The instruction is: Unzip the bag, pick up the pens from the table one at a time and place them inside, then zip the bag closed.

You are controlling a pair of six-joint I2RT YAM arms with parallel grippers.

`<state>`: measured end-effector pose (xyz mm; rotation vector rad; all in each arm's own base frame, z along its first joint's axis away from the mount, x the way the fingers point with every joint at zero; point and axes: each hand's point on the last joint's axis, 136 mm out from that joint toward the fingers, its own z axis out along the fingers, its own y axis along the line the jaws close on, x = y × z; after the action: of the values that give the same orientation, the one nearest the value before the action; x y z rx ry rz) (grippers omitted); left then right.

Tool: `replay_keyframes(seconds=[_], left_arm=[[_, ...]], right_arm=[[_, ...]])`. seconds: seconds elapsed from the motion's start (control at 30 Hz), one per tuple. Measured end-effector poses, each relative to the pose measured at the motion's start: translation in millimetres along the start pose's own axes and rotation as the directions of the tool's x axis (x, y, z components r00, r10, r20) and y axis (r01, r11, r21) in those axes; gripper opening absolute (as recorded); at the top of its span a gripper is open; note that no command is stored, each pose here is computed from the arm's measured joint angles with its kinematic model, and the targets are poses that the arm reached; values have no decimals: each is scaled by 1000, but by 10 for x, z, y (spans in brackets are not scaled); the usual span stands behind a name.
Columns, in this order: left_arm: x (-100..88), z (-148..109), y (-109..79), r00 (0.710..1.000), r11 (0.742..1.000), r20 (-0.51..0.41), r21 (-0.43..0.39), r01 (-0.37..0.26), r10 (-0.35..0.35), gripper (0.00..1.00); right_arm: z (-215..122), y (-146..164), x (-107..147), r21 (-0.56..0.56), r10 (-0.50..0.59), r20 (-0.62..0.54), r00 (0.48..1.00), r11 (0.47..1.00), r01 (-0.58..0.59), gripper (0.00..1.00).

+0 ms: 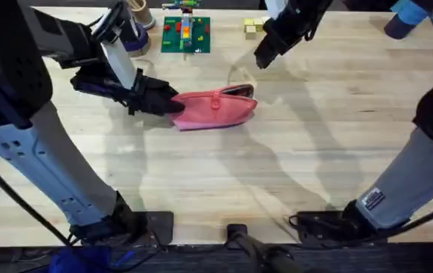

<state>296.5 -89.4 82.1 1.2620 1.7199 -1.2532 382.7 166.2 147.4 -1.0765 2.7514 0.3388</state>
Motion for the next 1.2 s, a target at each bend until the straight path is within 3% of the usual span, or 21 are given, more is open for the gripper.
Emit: replay_keyframes(seconds=[0.27, 0.3, 0.5, 0.53, 0.8, 1.0, 1.07, 1.1, 1.2], left_arm=[[0, 0, -1, 1000, 1000, 0, 0, 0, 0, 43], [0, 0, -1, 1000, 1000, 0, 0, 0, 0, 43], [0, 0, -2, 1000, 1000, 0, 1, 1, -1, 43], [-1, 0, -4, 1000, 1000, 0, 1, 3, -3, 43], [-4, 0, -10, 1000, 1000, 1, 3, 7, -7, 43], [-5, 0, -13, 1000, 1000, 2, 3, 8, -9, 43], [-6, 0, -15, 1000, 1000, 2, 4, 10, -10, 43], [-6, 0, -15, 1000, 1000, 2, 4, 10, -10, 43], [-6, 0, -15, 1000, 1000, 2, 4, 10, -10, 43]], right_arm=[[-43, 337, -98, -35, 28, 18, 999, 999, -27, 36], [-73, 408, -115, -38, 25, 24, 999, 999, -24, 84], [-184, 751, -83, 3, 1, 1, 1000, 1000, -1, 935], [-181, 780, -63, 19, -7, -13, 1000, 1000, 7, 974], [-294, 972, 153, 81, -46, -95, 994, 995, 54, 996], [-588, 1012, 288, 107, -51, -47, 998, 993, 56, 996], [-647, 1030, 428, 112, -54, -38, 998, 992, 58, 996], [-600, 990, 822, 130, -48, -29, 998, 990, 51, 996], [-588, 889, 993, 167, -31, 18, 999, 986, 27, 996]])
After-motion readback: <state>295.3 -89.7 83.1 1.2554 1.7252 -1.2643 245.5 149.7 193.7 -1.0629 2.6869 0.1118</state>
